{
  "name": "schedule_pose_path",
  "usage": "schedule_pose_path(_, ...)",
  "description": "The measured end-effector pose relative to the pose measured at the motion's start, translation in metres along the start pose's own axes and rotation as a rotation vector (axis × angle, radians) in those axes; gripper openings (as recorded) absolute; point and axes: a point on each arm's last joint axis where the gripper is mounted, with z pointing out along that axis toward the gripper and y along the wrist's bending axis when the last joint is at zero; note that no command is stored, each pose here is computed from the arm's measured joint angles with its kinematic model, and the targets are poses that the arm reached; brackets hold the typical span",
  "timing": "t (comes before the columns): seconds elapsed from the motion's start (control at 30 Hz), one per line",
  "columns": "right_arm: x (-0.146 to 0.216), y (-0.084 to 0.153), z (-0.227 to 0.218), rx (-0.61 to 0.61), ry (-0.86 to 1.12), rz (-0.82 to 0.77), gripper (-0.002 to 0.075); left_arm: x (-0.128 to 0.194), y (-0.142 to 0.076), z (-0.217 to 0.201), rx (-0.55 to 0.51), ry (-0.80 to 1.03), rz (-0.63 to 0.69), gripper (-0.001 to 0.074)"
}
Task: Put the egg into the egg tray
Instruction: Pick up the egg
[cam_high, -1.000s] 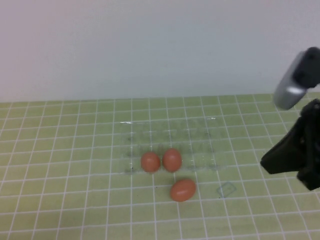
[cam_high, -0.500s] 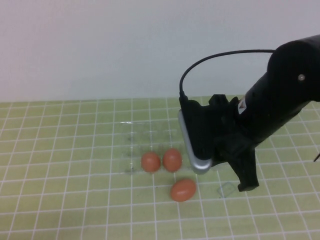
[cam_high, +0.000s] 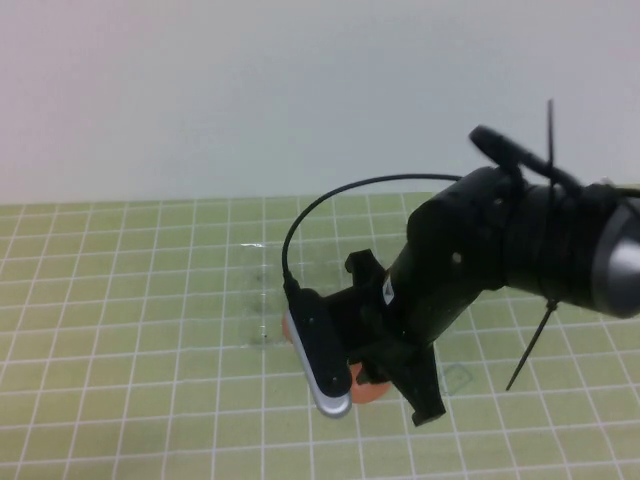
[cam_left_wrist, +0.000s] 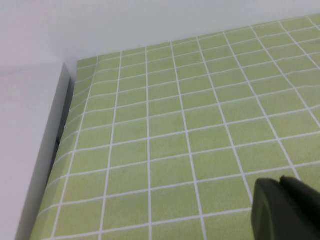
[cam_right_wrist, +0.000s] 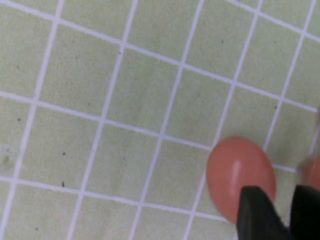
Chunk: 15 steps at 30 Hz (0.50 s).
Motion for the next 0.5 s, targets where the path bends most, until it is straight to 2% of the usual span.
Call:
schedule_pose_path(0.17,-0.001,0.0,0.012,-0.015,0.018,0.029,0.0272,0.0,0.0,0.0,0.0,0.0,0.0,0.0)
schedule_pose_path(0.37,0.001,-0.002,0.014,0.005,0.029,0.03,0.0527,0.0,0.0,0.0,0.0,0.0,0.0,0.0)
schedule_pose_path(0.5,0.001,-0.002,0.025,-0.008,0.036,0.034,0.0584,0.0,0.0,0.0,0.0,0.0,0.0,0.0)
